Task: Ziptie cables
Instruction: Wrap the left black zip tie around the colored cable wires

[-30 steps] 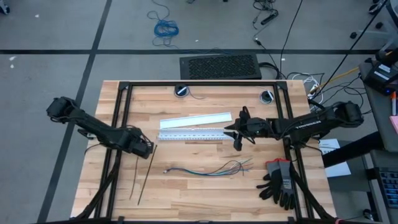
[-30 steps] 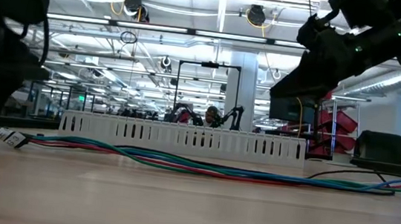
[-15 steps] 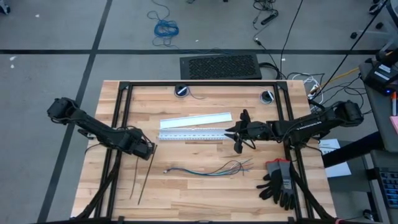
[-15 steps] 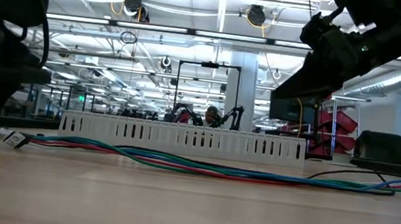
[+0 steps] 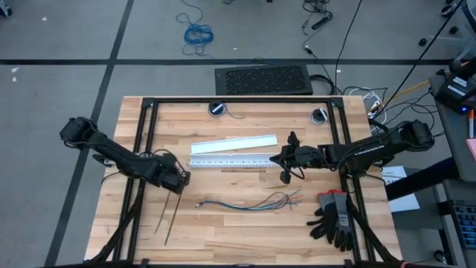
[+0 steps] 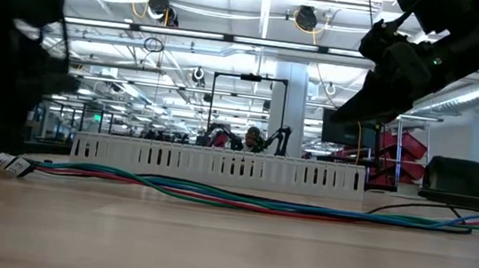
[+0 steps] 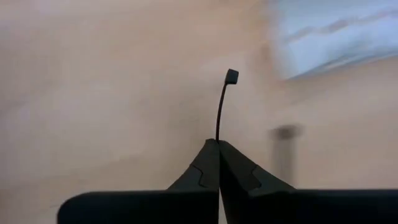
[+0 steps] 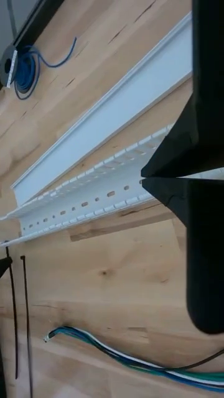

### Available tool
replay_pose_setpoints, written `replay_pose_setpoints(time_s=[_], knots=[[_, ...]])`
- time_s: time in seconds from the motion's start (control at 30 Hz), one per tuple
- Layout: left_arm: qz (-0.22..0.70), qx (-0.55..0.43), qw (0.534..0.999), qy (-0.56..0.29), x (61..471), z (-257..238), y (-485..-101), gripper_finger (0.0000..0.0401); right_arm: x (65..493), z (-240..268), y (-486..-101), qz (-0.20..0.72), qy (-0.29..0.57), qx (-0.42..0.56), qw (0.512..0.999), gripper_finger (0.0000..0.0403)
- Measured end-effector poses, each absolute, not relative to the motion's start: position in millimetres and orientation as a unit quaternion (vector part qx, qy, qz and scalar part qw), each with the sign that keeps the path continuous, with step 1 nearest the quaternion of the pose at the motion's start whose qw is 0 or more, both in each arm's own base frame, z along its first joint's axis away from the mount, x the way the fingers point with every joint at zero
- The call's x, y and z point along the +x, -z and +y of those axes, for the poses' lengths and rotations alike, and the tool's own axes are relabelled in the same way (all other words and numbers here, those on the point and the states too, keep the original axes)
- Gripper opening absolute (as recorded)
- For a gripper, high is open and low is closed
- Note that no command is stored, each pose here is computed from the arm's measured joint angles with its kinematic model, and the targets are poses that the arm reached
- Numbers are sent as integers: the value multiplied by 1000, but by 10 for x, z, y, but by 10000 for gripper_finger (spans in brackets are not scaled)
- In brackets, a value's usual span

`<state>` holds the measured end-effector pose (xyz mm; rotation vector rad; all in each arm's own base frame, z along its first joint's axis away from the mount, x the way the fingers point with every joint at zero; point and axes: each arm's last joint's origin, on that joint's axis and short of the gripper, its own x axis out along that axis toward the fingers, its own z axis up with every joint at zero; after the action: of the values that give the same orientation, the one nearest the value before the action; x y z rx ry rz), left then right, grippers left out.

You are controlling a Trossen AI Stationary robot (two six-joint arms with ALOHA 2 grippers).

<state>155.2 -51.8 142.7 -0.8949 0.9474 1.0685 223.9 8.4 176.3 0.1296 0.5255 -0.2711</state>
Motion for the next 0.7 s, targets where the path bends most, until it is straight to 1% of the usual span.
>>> replay_pose_setpoints(time_s=[0.03, 0.13, 0.23, 0.33, 0.4, 0.47, 0.53, 0.6, 0.7], knots=[[404, -397, 679, -467, 1616, -539, -1502, 1, 2240, 84, -1763, 258, 134, 66, 954, 1], [380, -357, 727, -447, 1796, -589, -1763, 1, 2247, 84, -1775, 249, 139, 83, 955, 0], [352, -316, 776, -418, 2007, -642, -2057, 1, 2284, 89, -1819, 218, 136, 107, 961, 0], [318, -272, 824, -383, 2241, -695, -2335, 0, 2373, 117, -1853, 179, 90, 124, 972, 0], [301, -238, 859, -338, 2416, -726, -2464, 0, 2449, 169, -1874, 145, 47, 118, 981, 0], [261, -231, 893, -284, 2603, -763, -2588, 0, 2510, 223, -1867, 120, 14, 90, 989, 0], [224, -224, 923, -219, 2757, -795, -2677, 0, 2549, 263, -1856, 103, -1, 60, 993, 0], [188, -226, 942, -160, 2883, -817, -2753, 0, 2577, 295, -1862, 82, -11, 40, 996, 4], [171, -222, 951, -132, 2982, -789, -2755, 0, 2601, 321, -1916, 43, -43, 30, 998, 23]])
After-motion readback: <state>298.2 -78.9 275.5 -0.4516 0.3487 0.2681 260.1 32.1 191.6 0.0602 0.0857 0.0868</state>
